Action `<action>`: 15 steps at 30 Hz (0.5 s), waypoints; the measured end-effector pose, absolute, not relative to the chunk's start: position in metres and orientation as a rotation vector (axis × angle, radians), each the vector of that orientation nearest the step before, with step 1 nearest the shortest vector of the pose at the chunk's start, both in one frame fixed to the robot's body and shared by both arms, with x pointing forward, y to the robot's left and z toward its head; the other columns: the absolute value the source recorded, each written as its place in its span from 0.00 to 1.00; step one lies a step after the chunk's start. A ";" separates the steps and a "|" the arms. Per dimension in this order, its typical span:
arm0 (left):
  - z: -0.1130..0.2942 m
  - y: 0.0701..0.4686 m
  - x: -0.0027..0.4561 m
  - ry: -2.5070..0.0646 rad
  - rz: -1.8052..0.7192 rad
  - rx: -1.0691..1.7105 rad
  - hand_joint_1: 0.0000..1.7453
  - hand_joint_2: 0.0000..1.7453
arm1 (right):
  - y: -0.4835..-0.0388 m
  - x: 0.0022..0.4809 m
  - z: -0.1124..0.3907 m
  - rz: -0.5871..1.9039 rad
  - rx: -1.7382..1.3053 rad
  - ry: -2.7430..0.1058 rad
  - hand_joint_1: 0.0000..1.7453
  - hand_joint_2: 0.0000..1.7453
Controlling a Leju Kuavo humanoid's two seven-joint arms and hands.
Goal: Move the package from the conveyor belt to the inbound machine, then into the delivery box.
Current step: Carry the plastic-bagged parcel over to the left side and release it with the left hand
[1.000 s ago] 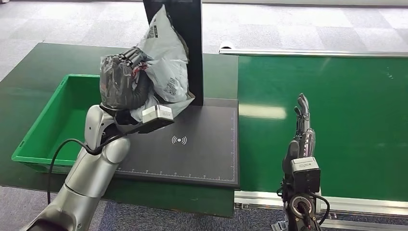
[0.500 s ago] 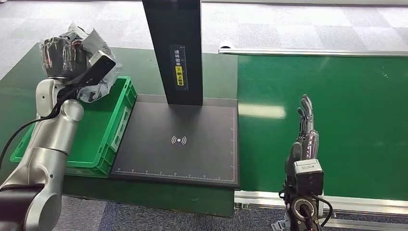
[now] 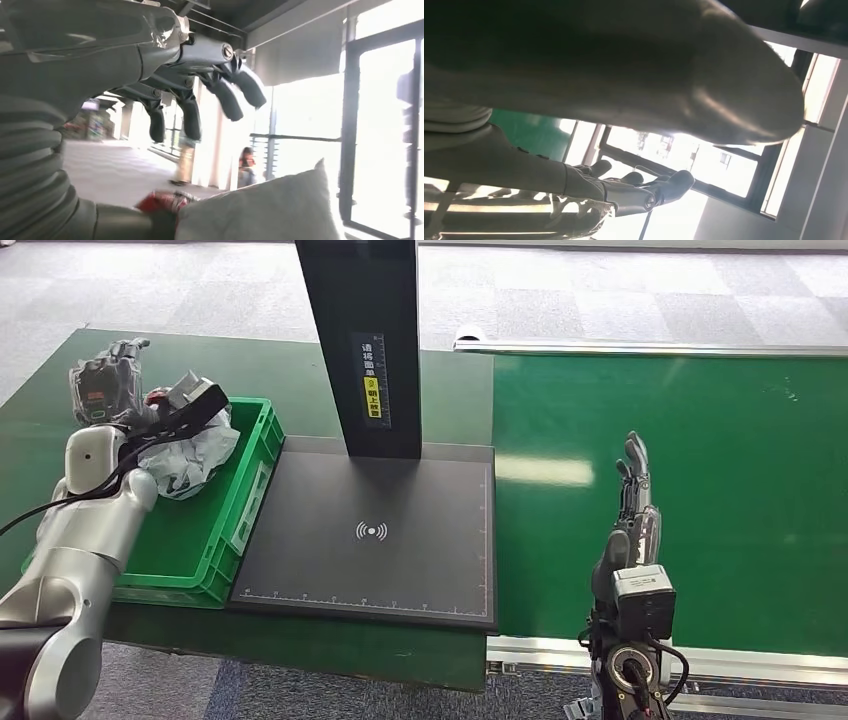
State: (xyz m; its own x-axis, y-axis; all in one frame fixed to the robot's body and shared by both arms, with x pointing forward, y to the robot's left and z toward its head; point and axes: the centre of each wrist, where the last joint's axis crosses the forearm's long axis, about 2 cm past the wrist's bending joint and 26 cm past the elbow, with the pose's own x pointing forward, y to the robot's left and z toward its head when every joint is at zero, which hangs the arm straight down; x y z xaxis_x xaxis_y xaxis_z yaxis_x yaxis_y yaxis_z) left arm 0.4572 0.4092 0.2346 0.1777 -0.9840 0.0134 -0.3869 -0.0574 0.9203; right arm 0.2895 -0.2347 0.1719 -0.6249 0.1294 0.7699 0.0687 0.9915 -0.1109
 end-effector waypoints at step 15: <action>0.203 0.426 0.437 -1.331 -0.827 1.617 0.00 1.00 | -0.238 0.289 0.165 0.090 -0.156 -2.220 0.00 0.00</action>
State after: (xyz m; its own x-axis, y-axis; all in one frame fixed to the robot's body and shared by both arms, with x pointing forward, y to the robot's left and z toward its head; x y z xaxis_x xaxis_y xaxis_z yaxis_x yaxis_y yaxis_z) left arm 0.4372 0.4264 0.2033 0.2107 -0.9771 0.0293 -0.4063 -0.0603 0.9117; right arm 0.2893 -0.2379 0.1649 -0.6025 0.1442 0.7850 0.0801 0.9895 -0.1202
